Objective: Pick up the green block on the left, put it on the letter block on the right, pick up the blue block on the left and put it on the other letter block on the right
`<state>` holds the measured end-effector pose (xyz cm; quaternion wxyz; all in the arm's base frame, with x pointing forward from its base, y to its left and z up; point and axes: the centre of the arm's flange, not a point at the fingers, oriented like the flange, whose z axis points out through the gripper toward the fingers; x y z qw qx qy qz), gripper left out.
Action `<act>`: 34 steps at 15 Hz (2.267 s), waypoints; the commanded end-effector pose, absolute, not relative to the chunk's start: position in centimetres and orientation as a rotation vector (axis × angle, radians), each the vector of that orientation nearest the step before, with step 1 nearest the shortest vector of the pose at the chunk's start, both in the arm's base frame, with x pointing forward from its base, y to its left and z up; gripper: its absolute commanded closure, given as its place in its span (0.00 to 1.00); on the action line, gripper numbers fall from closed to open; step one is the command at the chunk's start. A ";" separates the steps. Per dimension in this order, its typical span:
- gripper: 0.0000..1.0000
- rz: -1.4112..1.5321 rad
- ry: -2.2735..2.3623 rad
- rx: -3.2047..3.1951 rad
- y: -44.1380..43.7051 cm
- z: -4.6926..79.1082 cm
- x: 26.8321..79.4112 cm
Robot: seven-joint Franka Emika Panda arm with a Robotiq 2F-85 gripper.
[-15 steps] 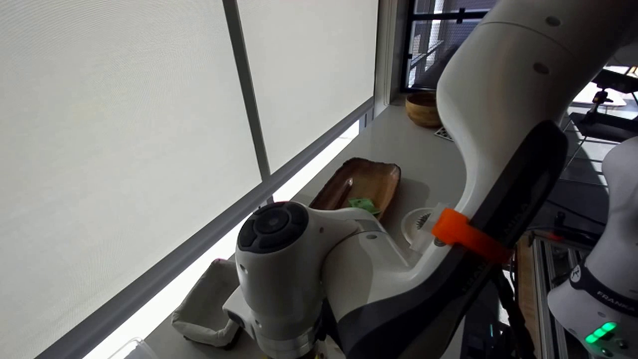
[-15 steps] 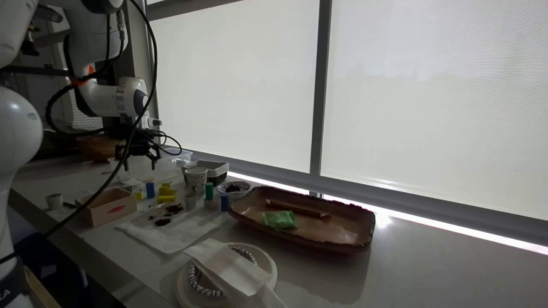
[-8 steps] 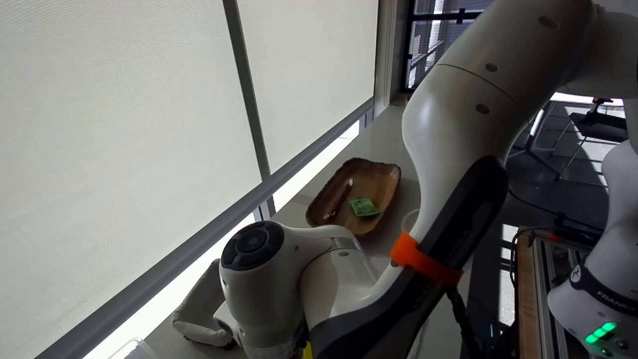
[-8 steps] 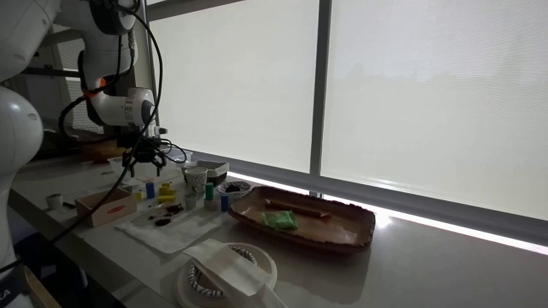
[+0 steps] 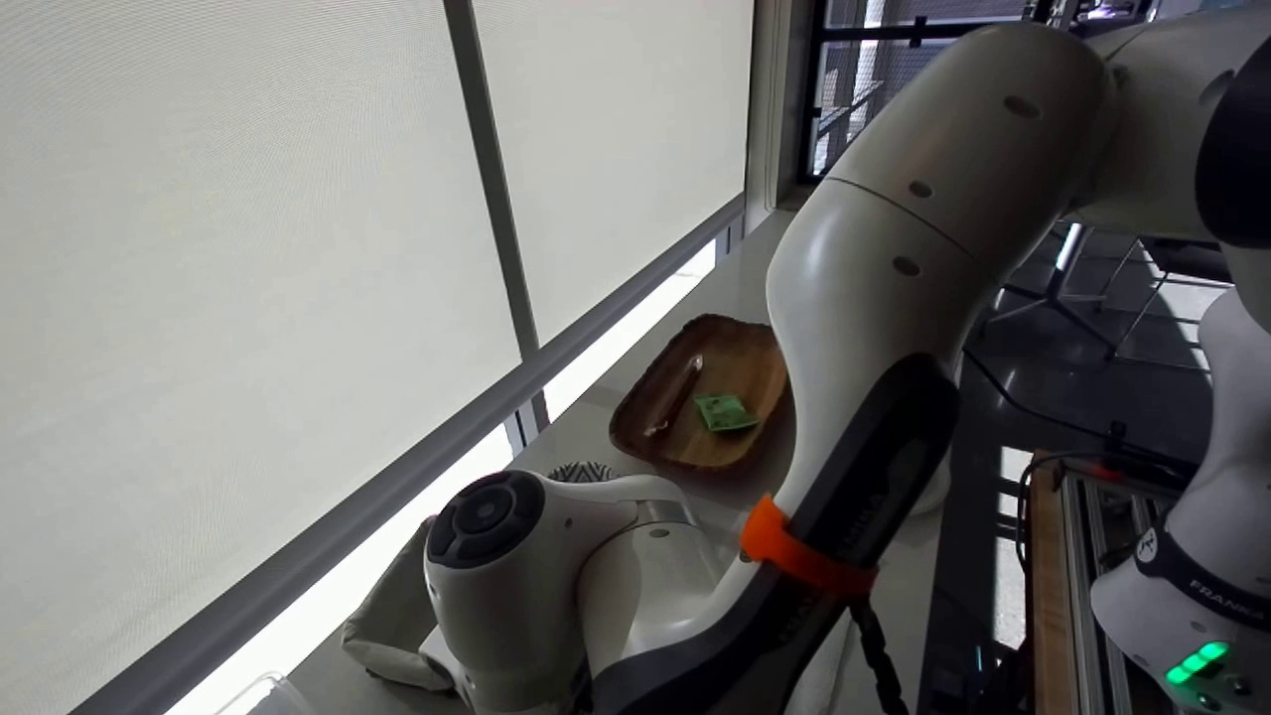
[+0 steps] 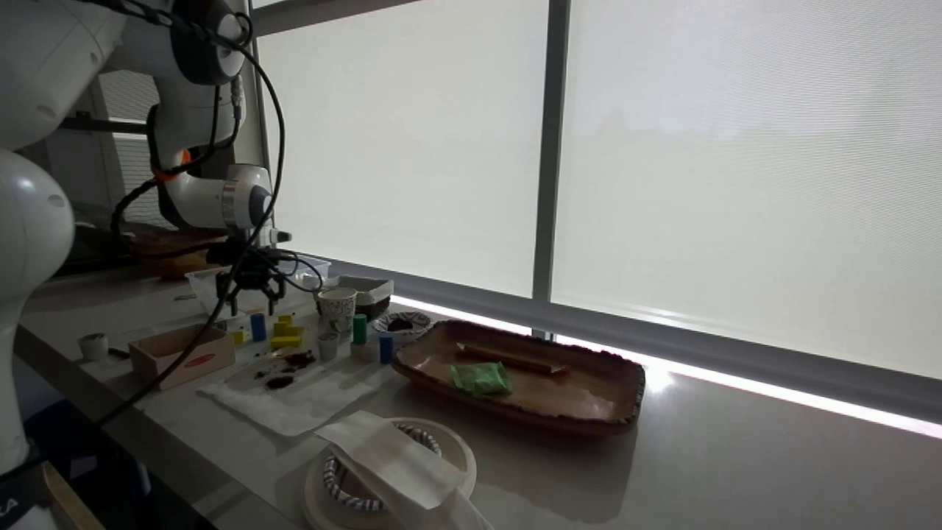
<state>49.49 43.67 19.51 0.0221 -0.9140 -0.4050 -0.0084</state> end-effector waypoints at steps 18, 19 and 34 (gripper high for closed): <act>0.41 0.078 -1.158 -2.914 42.8 18.4 49.6; 0.49 0.080 -1.148 -2.917 42.7 18.4 49.6; 0.92 0.249 -0.782 -3.204 40.8 33.4 42.4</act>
